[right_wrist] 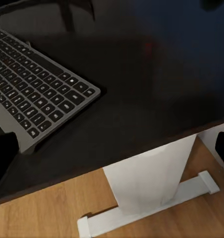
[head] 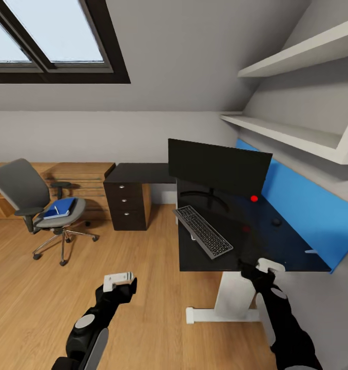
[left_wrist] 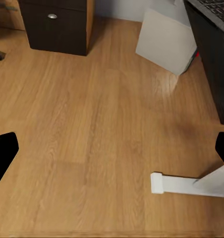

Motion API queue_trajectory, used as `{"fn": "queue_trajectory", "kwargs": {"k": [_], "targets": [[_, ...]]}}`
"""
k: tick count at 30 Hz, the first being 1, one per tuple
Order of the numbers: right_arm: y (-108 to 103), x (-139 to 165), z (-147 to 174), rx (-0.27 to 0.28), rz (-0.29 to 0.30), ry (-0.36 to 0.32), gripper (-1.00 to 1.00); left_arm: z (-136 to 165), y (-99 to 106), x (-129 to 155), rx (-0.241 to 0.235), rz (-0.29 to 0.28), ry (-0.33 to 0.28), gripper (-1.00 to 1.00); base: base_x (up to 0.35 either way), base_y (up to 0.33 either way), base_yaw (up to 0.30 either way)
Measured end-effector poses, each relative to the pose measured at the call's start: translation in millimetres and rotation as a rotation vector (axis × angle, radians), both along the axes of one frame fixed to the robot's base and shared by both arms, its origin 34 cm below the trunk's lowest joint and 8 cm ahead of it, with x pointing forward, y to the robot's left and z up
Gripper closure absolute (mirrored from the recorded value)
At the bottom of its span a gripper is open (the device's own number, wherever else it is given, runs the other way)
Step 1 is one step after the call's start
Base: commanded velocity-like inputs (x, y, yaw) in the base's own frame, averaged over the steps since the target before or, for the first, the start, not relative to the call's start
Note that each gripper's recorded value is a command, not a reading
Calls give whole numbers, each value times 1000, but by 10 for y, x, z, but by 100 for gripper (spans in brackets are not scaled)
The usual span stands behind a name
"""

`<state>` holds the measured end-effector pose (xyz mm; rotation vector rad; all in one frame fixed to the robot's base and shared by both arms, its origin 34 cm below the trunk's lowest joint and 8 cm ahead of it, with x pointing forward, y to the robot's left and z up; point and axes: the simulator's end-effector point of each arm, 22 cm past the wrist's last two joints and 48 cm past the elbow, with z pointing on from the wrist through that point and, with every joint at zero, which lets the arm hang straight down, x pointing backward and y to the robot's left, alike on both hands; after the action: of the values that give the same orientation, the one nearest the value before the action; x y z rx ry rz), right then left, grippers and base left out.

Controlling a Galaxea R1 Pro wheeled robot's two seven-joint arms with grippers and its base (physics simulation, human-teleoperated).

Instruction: In the bedroom, organize the workspace by keeping the computer under the desk, ensuring the monitor is on the desk, placing the keyboard on the desk next to the monitor, placing the mouse on the desk next to the keyboard, moving the folder from the swivel chair onto the desk next to the mouse, stacking the notebook on top of the folder with the pen on top of the notebook, and positioning the swivel chair next to the desk.

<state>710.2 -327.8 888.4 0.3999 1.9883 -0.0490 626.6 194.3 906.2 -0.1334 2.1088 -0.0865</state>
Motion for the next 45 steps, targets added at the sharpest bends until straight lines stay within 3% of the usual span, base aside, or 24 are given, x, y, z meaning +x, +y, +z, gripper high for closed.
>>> {"fn": "queue_trajectory", "kwargs": {"k": [8, 12, 13, 18, 24, 45], "targets": [[-21, -15, 341, 43, 9, 44, -100, -127, -69, -135, -13, -15, 115, -100, 0, 0, 0], [201, -38, 317, 94, 31, 56, -100, -369, -62, -227, -12, -13, 180, -100, 0, 0, 0], [301, -89, 254, 111, 36, 63, -100, -416, 29, -240, -12, 4, 193, -100, 0, 0, 0], [300, -149, 209, 105, 26, 53, -100, -396, 154, -228, -18, 36, 189, -100, 92, -130, 0], [74, -201, 199, 56, 7, 36, -100, -440, 172, -245, -13, 43, 199, -100, 195, -264, 0], [63, -221, 136, 54, 9, 49, -100, -443, 143, -248, -13, 37, 200, -100, 205, -237, 0]]}}
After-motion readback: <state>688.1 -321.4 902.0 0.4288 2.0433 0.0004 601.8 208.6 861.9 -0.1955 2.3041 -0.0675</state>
